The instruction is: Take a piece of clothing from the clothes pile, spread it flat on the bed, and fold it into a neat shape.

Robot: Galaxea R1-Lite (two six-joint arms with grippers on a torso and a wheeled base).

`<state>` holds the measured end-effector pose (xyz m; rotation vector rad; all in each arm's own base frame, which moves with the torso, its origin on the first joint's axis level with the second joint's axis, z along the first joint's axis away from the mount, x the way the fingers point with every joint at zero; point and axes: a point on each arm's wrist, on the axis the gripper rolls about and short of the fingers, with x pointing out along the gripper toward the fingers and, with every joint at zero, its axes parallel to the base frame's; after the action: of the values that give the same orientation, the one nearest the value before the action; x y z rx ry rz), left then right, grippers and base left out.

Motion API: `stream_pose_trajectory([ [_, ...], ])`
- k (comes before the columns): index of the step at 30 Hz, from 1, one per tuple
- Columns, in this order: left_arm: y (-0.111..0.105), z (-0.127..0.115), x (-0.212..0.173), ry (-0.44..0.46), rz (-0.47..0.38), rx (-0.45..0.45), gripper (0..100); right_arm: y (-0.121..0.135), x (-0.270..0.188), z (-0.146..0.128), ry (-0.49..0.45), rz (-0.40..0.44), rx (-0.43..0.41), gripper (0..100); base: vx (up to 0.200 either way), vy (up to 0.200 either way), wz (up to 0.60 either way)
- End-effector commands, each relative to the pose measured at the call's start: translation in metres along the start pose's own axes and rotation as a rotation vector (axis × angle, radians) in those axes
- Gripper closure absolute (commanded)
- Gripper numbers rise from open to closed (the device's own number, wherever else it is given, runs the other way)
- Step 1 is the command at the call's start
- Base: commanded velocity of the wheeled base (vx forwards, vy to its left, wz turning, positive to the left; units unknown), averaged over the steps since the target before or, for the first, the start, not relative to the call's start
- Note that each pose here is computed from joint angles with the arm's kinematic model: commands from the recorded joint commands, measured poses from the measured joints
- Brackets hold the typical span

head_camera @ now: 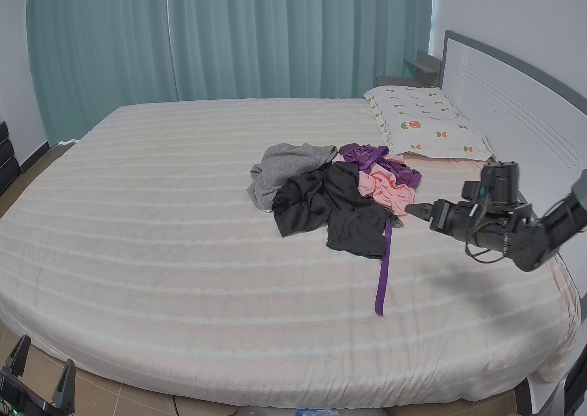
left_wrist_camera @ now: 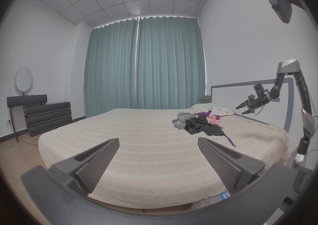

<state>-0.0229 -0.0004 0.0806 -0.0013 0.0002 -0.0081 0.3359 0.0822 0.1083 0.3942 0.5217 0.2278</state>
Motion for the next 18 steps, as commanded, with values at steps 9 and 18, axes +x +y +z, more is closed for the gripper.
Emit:
stream_pose_trajectory([
  [9, 0.000, -0.005, 0.000, 0.006, 0.000, 0.000, 0, -0.019, 0.182, -0.075, 0.112, 0.002, 0.146, 0, 0.000, 0.000, 0.00],
  [18, 0.000, -0.005, 0.000, 0.006, 0.000, 0.000, 0, -0.019, 0.189, -0.072, 0.105, 0.001, 0.150, 0, 0.000, 0.000, 0.00],
])
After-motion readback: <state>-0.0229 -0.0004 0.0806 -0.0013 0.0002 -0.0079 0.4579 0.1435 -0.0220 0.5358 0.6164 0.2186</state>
